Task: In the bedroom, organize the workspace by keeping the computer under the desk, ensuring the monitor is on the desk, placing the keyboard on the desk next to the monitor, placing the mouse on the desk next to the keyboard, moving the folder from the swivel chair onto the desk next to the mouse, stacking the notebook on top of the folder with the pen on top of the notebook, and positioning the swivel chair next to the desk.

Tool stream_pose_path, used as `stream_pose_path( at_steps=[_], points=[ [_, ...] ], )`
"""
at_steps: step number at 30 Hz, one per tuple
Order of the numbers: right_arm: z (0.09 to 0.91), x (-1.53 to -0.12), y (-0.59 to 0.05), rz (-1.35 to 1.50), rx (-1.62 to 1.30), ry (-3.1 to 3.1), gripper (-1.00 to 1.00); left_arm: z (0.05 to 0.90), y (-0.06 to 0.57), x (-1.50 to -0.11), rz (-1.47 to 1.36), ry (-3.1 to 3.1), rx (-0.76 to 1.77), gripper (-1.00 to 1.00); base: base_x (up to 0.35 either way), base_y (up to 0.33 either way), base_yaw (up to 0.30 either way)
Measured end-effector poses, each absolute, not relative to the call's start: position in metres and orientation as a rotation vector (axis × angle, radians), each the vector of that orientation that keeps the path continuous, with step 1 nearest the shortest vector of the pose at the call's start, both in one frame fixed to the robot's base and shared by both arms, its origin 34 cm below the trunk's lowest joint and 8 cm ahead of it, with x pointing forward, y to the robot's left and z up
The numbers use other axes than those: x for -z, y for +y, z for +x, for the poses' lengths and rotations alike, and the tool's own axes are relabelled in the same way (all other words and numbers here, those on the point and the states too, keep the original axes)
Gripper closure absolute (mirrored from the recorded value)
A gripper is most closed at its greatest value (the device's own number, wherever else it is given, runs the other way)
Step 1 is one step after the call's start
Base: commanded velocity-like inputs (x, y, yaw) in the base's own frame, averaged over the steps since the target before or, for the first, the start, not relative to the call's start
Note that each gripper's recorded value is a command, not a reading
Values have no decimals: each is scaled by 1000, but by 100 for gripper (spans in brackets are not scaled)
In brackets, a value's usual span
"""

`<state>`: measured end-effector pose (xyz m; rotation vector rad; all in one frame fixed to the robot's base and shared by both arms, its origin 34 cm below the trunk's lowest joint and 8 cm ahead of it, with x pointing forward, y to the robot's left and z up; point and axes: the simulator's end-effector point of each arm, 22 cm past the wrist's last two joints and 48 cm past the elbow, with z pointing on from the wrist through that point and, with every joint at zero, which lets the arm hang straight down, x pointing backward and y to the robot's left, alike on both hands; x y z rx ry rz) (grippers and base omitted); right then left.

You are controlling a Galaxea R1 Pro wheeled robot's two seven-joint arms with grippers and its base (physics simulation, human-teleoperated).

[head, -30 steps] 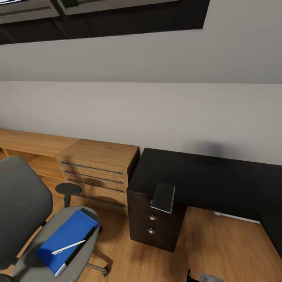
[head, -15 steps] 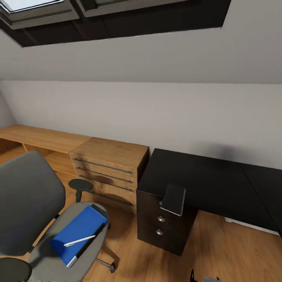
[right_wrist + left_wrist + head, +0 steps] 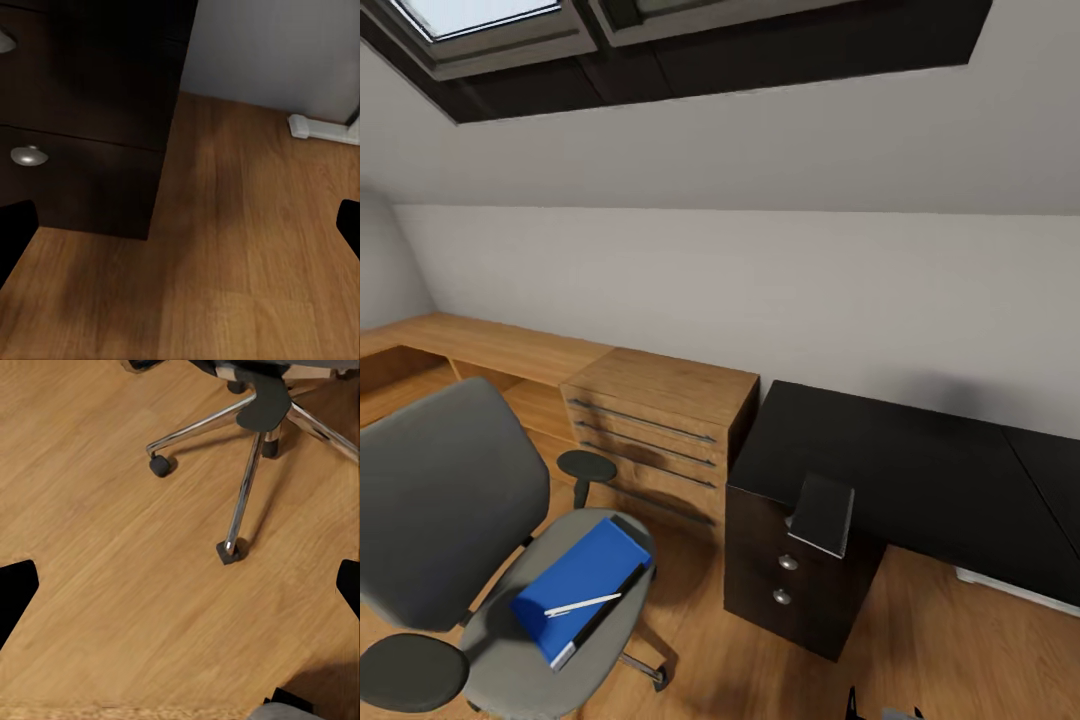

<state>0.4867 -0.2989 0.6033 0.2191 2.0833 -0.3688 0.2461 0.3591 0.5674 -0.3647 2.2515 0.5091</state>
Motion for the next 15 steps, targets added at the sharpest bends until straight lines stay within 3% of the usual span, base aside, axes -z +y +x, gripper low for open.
stream_pose_path(
  at_steps=[15],
  points=[
    [487,-603,-296,220,364,2085,-100,239,362,-562,-387,2288,-531,-100,0,0,27]
  ],
)
